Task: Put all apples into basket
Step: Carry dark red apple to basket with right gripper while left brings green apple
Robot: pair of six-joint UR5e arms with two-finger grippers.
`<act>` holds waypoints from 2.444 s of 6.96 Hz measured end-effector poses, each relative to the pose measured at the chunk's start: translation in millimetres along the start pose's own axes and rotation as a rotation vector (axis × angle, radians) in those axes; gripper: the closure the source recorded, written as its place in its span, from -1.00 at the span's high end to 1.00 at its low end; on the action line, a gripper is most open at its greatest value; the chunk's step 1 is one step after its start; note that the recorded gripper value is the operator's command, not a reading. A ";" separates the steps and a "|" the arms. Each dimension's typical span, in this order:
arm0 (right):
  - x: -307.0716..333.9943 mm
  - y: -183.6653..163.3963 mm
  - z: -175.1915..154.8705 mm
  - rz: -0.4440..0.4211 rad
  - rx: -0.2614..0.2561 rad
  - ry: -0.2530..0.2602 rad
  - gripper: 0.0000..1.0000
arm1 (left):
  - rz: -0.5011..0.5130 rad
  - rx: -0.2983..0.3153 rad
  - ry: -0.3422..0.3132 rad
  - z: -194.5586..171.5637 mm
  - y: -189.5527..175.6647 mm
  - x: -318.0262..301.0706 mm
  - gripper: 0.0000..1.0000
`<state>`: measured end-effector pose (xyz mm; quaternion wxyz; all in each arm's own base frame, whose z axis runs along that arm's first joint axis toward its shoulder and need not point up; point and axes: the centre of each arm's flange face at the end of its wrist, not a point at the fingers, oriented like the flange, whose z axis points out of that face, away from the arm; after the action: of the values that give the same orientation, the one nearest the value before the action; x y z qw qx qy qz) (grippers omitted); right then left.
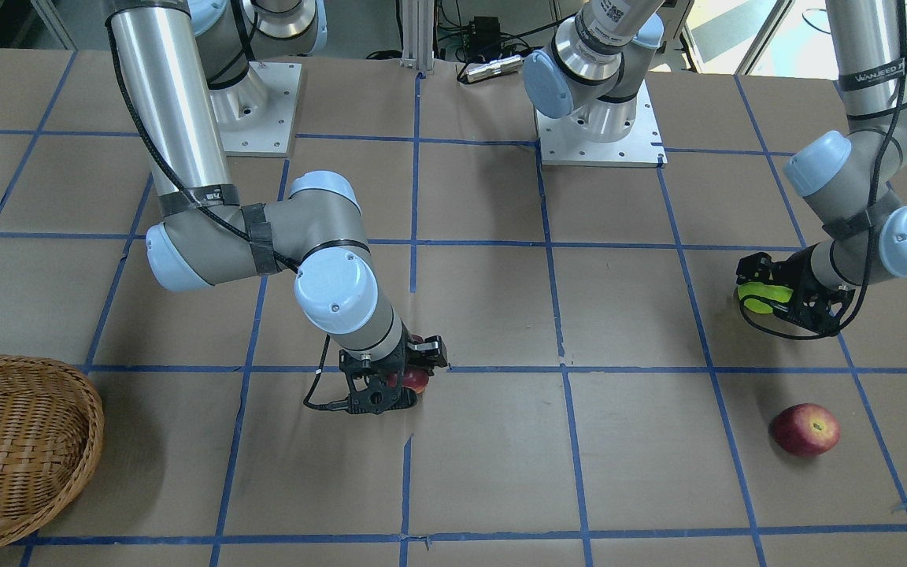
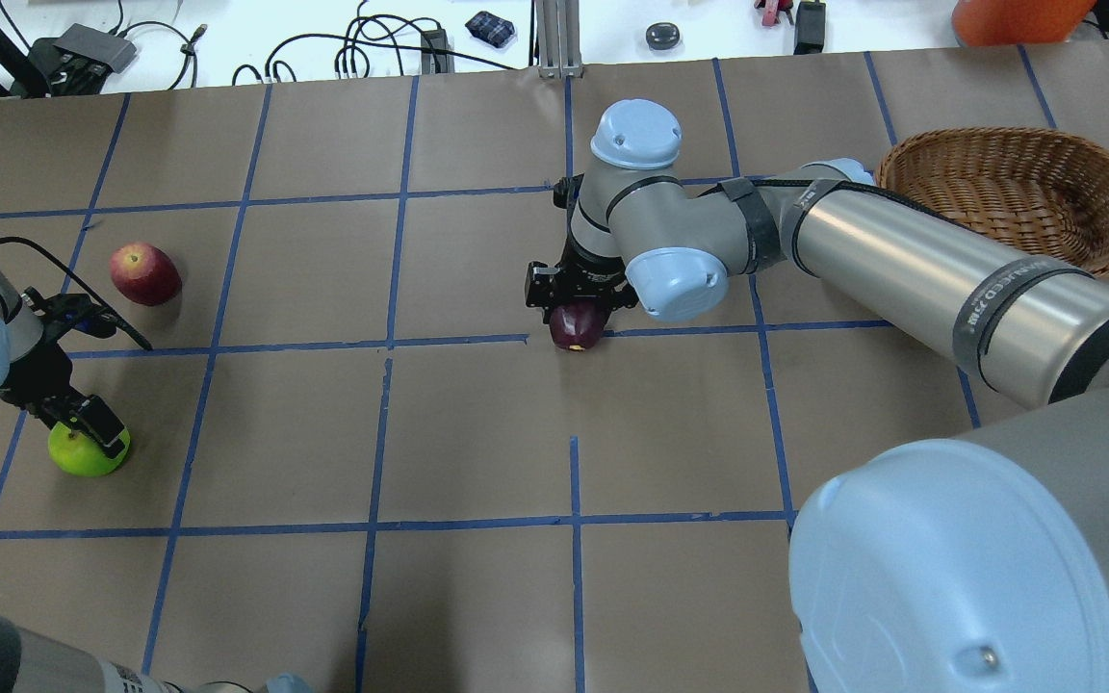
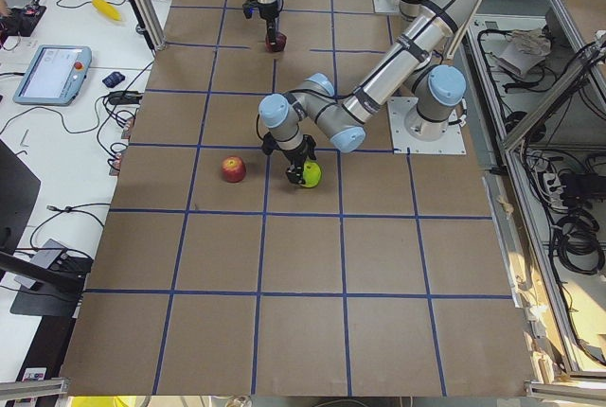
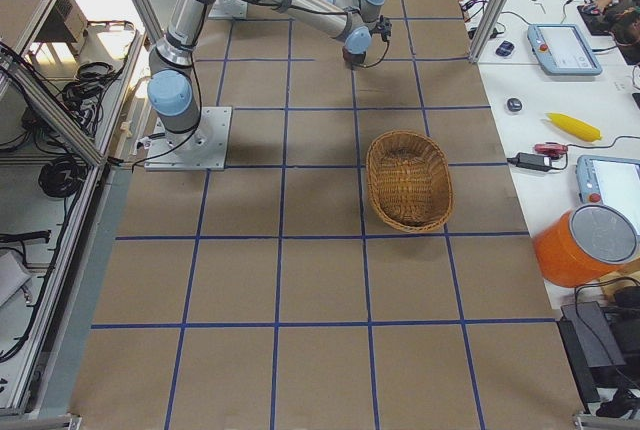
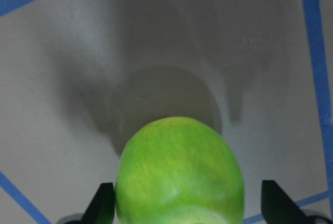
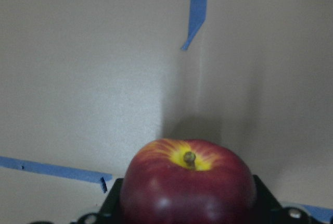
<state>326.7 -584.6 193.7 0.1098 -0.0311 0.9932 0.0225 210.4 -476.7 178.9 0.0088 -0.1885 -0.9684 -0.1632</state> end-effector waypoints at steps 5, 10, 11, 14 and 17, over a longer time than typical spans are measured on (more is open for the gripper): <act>166.7 -76.7 -207.6 0.150 0.099 0.217 -1.00 | -0.221 0.117 0.051 -49.9 -20.4 39.6 -0.32; 489.8 -82.5 -209.5 0.079 0.047 0.342 -1.00 | -0.566 0.185 0.109 -111.8 -148.3 344.0 -0.32; 524.8 -82.9 -190.4 0.075 0.045 0.357 -0.68 | -0.610 0.219 0.176 -110.9 -170.5 392.4 -0.32; 570.2 -79.0 -147.3 0.075 -0.004 0.345 1.00 | -0.646 0.305 0.268 -72.3 -222.5 460.9 0.60; 573.9 -75.6 -163.1 0.064 -0.023 0.384 1.00 | -0.653 0.331 0.278 -54.4 -238.8 477.3 1.00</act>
<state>-262.6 -701.0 223.8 -0.0829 -0.0045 0.9961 0.0310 -323.2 -530.3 193.2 0.1179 0.1574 -0.9802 -0.0232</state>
